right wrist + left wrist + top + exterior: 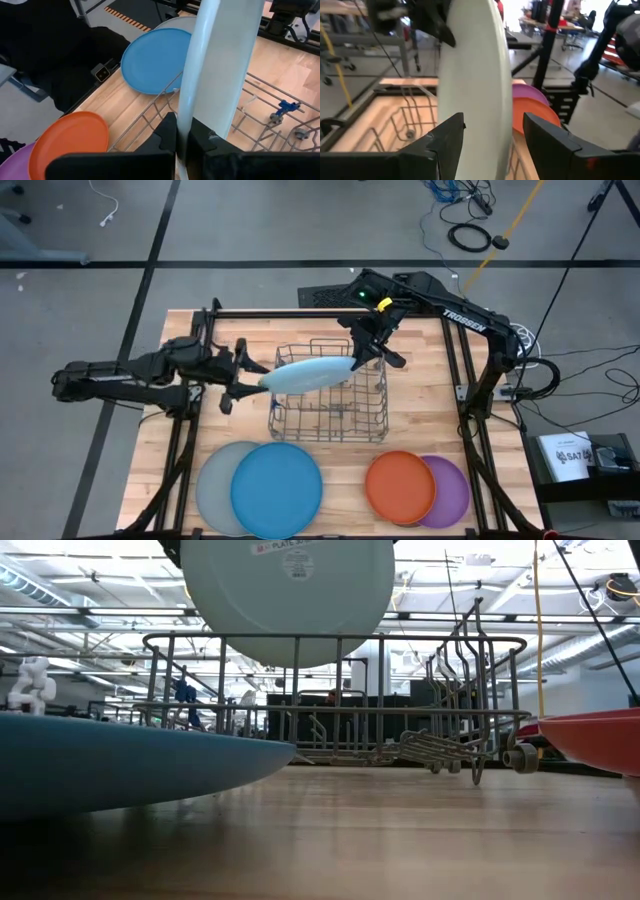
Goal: Sort dishes
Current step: Put the light blue plate in the dish rack
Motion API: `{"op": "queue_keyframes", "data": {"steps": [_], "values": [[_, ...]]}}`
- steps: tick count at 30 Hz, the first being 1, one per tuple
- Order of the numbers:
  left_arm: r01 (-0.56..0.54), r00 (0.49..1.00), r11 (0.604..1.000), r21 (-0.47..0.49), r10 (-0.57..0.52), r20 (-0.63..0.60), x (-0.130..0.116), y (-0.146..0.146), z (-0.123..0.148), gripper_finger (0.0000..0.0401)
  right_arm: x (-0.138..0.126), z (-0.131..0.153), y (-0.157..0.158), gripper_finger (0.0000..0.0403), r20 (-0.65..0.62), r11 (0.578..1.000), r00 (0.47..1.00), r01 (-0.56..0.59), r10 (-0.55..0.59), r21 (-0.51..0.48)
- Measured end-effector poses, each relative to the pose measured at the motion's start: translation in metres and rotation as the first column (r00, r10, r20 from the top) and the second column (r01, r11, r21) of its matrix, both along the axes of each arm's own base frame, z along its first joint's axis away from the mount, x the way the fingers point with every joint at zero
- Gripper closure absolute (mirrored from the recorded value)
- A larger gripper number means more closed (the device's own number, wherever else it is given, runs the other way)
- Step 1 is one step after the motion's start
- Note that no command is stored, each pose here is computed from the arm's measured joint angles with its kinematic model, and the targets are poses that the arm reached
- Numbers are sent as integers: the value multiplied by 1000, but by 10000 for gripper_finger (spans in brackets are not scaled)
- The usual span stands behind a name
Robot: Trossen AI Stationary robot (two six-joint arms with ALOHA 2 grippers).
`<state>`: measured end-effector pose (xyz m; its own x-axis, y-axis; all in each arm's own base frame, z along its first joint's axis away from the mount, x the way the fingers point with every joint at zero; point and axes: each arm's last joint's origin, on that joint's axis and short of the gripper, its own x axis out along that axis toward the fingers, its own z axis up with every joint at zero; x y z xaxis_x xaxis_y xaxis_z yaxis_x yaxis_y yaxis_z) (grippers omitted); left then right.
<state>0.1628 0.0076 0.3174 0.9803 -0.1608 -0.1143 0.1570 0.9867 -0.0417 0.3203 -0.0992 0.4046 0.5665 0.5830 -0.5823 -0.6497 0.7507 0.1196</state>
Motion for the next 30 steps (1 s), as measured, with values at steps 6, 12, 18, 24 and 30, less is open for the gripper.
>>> {"op": "queue_keyframes", "data": {"steps": [6,12,18,24,30], "values": [[7,999,1000,-4,-7,-32,8,1,-3,238,0,0,0,399,0,1000,1000,-1,1,-1],[18,1000,1000,-3,-18,-21,9,0,-3,378,0,0,0,392,2,1000,1000,0,0,-10],[20,1000,998,-66,-19,14,9,0,2,394,-2,2,0,388,-3,1000,1000,10,-10,5],[22,999,994,-103,-19,27,3,-1,5,397,-8,10,1,357,-15,992,995,98,-99,-79],[27,999,994,-109,-23,37,-6,-2,8,398,-24,24,4,290,-9,973,983,182,-185,-142]]}}
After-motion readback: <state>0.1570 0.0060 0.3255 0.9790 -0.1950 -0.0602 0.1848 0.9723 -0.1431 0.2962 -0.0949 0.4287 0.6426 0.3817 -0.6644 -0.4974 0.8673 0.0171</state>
